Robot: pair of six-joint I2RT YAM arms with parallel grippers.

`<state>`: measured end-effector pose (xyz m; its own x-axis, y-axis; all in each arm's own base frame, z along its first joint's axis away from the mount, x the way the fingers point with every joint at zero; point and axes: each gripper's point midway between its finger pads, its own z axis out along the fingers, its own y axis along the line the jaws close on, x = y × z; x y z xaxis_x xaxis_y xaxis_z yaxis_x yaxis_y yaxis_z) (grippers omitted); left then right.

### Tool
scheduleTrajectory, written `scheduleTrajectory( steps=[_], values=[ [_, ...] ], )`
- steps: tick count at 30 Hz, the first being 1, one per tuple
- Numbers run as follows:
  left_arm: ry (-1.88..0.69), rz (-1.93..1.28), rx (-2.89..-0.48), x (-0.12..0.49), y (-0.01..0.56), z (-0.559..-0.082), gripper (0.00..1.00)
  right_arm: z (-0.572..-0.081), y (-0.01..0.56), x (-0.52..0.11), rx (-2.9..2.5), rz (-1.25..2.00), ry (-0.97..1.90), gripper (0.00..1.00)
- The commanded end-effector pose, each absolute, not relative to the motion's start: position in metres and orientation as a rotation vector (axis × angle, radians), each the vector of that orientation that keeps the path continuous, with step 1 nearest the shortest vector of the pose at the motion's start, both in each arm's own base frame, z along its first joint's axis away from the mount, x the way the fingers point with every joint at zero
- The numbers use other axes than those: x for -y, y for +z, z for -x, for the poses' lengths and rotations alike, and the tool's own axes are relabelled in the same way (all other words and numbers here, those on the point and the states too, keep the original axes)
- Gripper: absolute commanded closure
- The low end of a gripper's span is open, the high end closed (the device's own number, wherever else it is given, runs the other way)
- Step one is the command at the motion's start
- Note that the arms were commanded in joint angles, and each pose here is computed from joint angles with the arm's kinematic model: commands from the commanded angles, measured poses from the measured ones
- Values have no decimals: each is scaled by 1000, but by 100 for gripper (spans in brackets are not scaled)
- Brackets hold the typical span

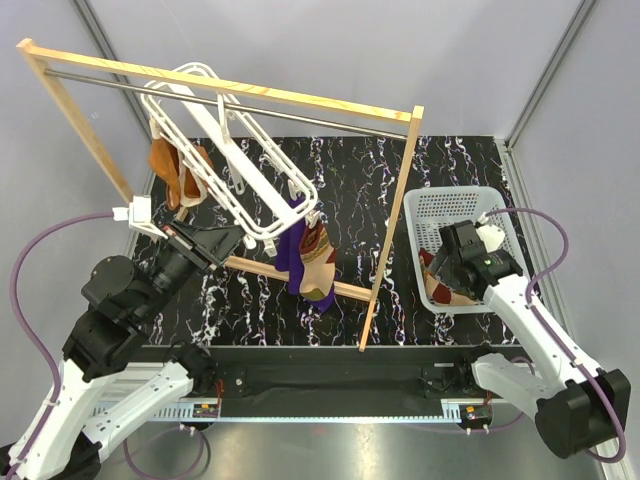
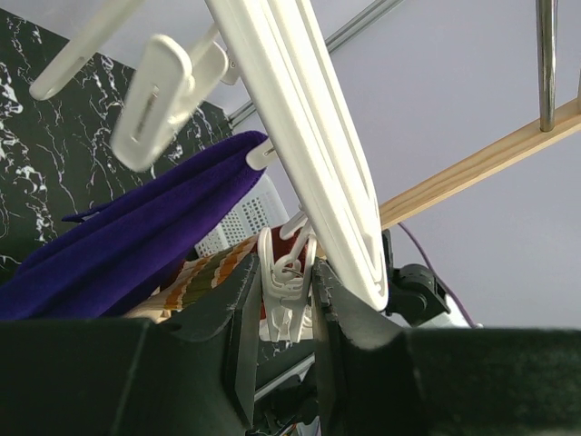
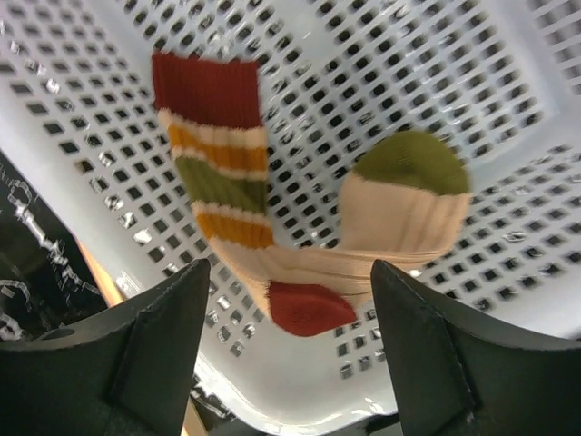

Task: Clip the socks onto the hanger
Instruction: Pick up the sock from the bin.

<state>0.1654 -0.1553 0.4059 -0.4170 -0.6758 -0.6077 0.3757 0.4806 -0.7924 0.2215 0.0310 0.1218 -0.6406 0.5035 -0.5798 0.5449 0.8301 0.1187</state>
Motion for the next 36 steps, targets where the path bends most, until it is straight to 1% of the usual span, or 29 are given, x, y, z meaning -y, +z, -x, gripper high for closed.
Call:
scheduleTrajectory(
  steps=[1,5,8,9,12,13,14,15,16,17,19,20,23,27,30,31,33,36],
  values=[
    [-1187,235,-1621,155,408,-162,100,-232,115,-57,-2407,-751,98,22],
    [-1184,233,-1610,153,411,-160,100,-229,105,-63,-2425,-760,140,26],
    [-1183,232,-1615,153,409,-160,100,-227,99,-61,-2417,-779,133,33],
    [-1181,231,-1615,153,409,-160,100,-227,97,-60,-2416,-790,125,37],
    [-1183,231,-1612,152,409,-159,100,-227,92,-54,-2405,-806,87,45],
    [-1183,232,-1613,153,409,-160,100,-227,90,-54,-2406,-806,77,53],
    [-1184,231,-1614,152,408,-159,100,-229,89,-52,-2401,-807,68,56],
    [-1184,231,-1614,153,408,-159,100,-231,88,-52,-2403,-810,57,63],
    [-1183,233,-1611,152,408,-159,100,-231,87,-51,-2402,-808,47,75],
    [-1182,233,-1613,152,407,-160,100,-233,88,-48,-2394,-809,27,81],
    [-1178,234,-1617,152,406,-160,100,-241,97,-44,-2359,-811,10,90],
    [-1177,233,-1617,152,406,-160,100,-245,103,-39,-2334,-812,-18,100],
    [-1168,228,-1624,153,403,-161,100,-261,127,-25,-2273,-820,-53,100],
    [-1173,226,-1626,155,404,-162,100,-295,177,-4,-2173,-804,-86,100],
    [-1167,221,-1629,155,404,-163,100,-310,196,13,-2154,-779,-183,100],
    [-1165,222,-1623,155,405,-163,100,-319,212,15,-2125,-763,-191,100],
    [-1161,220,-1619,154,406,-163,100,-330,222,19,-2135,-715,-246,100],
    [-1154,220,-1619,153,406,-164,100,-336,210,13,-2197,-662,-248,100]
  ],
)
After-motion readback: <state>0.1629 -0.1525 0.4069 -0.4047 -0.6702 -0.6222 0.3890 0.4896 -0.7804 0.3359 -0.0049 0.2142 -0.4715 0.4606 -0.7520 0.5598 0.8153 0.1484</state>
